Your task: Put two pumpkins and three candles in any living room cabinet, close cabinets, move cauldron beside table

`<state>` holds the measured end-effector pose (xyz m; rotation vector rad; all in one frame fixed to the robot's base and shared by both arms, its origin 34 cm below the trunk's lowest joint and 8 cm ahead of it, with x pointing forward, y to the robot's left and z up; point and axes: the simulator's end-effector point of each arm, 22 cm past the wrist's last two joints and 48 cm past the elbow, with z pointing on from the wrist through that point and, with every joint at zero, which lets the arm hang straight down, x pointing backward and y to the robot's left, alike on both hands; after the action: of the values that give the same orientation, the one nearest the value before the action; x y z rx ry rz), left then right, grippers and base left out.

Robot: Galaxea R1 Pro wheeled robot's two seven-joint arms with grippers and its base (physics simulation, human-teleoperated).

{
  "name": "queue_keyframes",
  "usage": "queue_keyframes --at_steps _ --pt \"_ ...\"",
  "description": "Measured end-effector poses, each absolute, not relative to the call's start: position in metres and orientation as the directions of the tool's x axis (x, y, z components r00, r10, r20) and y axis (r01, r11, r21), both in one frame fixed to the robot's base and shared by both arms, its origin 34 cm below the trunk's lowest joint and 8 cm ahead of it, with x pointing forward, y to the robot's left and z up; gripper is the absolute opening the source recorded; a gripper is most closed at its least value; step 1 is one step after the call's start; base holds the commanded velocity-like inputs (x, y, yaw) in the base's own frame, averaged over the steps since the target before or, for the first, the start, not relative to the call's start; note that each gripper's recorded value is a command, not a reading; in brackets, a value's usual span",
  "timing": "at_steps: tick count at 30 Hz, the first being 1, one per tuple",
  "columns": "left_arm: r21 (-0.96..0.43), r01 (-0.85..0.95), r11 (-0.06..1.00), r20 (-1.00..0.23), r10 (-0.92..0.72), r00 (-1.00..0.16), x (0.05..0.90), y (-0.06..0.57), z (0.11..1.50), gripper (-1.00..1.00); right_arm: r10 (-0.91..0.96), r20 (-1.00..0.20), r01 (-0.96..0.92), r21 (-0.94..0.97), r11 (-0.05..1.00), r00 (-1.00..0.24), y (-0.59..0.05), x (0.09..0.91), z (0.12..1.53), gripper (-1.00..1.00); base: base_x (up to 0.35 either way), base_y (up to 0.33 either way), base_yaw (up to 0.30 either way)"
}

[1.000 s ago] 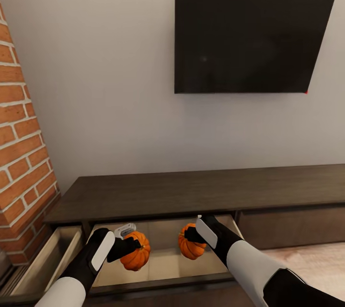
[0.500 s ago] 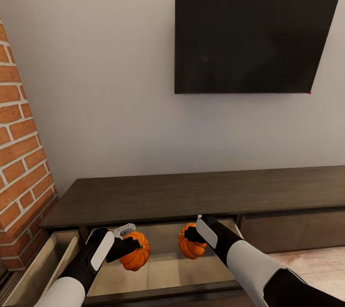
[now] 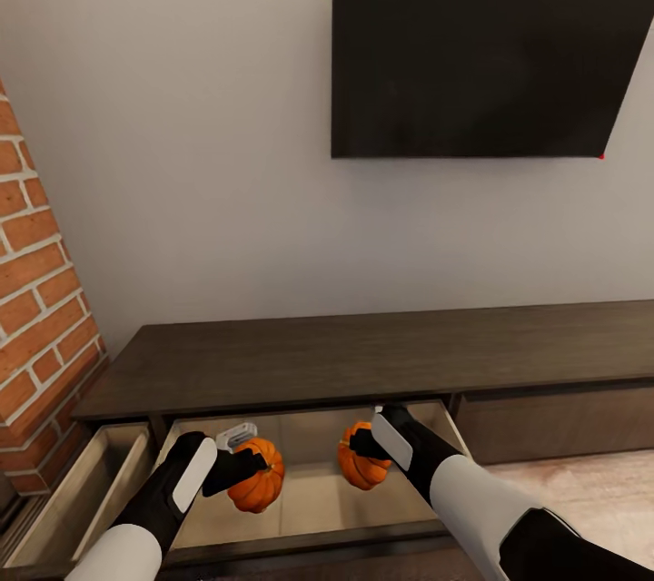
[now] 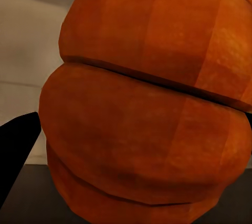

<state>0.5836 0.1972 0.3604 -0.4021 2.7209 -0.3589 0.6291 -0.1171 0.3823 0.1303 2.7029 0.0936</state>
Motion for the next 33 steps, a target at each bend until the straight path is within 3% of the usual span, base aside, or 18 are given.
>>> queue_keyframes --at_steps 13,19,31,32,33 --pt "-0.285 -0.243 0.927 -0.272 -0.322 -0.907 0.576 0.197 0.332 -1.00 0.104 -0.372 0.078 0.084 0.993 -0.922 -0.115 0.623 0.353 -1.00 0.000 0.000 0.000" --pt "-0.279 -0.264 0.923 -0.308 -0.347 -0.886 0.584 0.204 0.322 -1.00 0.102 -0.352 0.077 0.082 0.994 -0.930 -0.115 0.619 0.340 -1.00 0.000 0.000 0.000" --pt "-0.280 -0.268 0.922 -0.317 -0.353 -0.881 0.587 0.205 0.323 -1.00 0.070 -0.387 0.045 0.073 0.996 -0.919 -0.111 0.624 0.339 -1.00 0.000 0.000 0.000" --pt "-0.280 -0.268 0.922 -0.317 -0.352 -0.881 0.587 0.205 0.323 -1.00 0.070 -0.387 0.045 0.073 0.996 -0.919 -0.111 0.624 0.339 1.00 0.000 0.000 0.000" --pt "-0.280 -0.268 0.922 -0.317 -0.352 -0.881 0.587 0.205 0.323 -1.00 0.070 -0.387 0.045 0.072 0.996 -0.919 -0.112 0.624 0.339 1.00 0.000 0.000 0.000"
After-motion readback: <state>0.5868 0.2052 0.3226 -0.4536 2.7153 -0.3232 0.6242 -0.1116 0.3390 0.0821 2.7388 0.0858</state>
